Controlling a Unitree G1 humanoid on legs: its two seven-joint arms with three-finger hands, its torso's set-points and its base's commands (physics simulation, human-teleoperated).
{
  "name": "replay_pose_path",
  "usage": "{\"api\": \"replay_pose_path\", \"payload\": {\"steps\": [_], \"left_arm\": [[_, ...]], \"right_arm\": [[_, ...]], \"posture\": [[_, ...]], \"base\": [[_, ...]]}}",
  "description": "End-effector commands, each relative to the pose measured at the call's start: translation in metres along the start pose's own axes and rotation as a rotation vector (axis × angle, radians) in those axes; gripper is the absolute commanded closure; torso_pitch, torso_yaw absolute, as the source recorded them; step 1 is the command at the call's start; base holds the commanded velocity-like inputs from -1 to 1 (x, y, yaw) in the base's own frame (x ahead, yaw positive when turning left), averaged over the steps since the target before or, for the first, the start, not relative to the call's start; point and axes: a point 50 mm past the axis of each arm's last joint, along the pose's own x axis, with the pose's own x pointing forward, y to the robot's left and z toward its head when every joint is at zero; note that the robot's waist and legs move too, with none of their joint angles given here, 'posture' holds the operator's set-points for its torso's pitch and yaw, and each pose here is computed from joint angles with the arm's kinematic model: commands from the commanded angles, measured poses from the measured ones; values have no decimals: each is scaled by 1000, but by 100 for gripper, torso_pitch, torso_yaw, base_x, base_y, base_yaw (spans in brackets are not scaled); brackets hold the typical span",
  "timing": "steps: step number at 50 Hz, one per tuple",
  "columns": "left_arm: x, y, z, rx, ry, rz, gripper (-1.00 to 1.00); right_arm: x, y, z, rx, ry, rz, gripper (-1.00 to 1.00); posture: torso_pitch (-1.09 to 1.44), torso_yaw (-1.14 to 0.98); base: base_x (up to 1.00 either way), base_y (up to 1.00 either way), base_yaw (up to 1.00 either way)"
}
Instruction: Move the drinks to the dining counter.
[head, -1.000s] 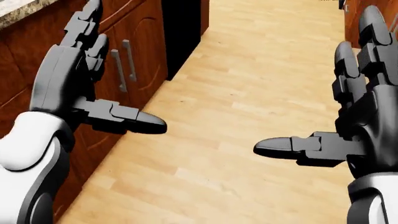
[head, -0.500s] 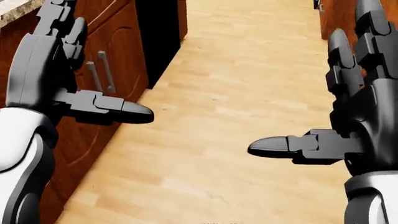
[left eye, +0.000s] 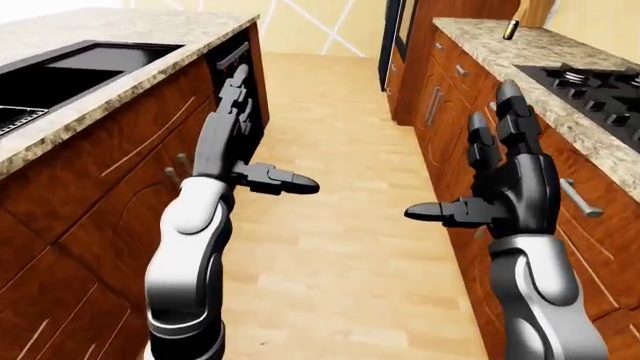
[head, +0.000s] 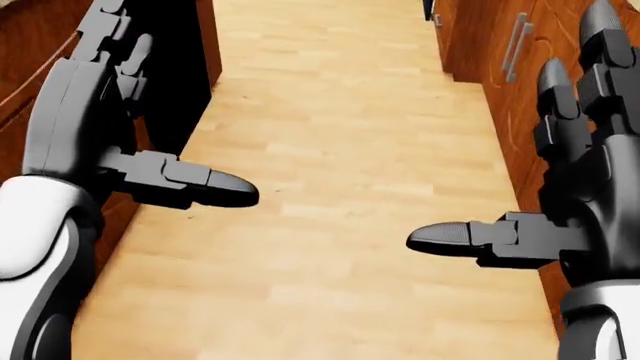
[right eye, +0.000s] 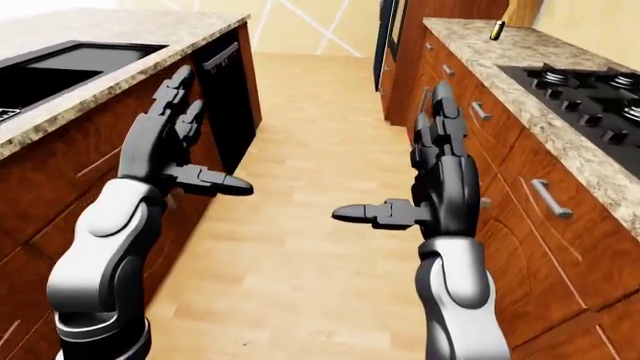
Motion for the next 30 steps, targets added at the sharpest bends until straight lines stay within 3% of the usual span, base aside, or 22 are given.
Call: {"api": "replay_pose_path", "payload": {"steps": [1,30], "left_arm": [[1,-1,15,7,-80,-4,-100],[0,-2,15,6,-83,-6,-100]], "right_arm": [[0,0,12,3,-68,5,-100],[0,1,15,4,-73,8,-100]], "posture": [[0,0],[0,0]], "base": [[94,0,0],[99,0,0]]}}
